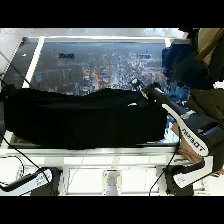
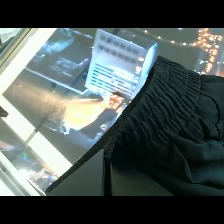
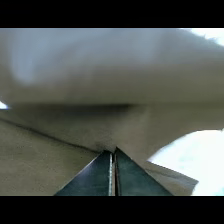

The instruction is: Fold the clothes and pants, and hang the long-sleeved shirts on hangers.

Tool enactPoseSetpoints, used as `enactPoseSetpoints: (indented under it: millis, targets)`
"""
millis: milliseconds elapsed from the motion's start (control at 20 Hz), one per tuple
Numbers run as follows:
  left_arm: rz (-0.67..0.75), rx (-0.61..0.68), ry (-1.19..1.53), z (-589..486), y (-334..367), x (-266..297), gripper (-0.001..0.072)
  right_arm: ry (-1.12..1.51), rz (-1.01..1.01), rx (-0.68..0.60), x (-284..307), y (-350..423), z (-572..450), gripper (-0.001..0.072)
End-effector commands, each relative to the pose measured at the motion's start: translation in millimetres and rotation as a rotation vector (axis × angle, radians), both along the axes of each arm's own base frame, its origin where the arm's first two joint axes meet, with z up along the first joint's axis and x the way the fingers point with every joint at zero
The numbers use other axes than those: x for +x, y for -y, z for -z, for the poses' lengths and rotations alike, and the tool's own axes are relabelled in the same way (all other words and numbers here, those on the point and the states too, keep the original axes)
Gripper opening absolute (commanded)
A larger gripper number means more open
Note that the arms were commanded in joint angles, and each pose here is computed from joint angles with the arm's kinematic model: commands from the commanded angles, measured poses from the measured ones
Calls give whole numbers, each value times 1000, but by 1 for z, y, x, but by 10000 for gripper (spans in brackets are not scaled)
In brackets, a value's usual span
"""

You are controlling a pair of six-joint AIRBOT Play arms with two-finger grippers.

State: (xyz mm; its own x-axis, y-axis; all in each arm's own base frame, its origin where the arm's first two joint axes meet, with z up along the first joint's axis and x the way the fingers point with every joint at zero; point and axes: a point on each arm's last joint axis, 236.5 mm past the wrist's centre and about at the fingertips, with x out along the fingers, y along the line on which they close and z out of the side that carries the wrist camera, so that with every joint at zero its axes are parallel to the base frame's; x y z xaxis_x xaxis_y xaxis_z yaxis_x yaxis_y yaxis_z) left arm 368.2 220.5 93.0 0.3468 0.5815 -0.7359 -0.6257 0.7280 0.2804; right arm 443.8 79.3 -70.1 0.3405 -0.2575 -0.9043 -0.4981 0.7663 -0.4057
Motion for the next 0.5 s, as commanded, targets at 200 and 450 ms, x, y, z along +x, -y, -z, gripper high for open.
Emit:
enactPoseSetpoints:
  millis: [200, 450]
  targets:
    - [2, 28, 10, -9, -4, -2, 12, 125, 68, -10, -14, 22, -108, 6]
    - [-14, 180, 93, -65, -32, -18, 11, 154, 164, -3, -70, 51, -180, 6]
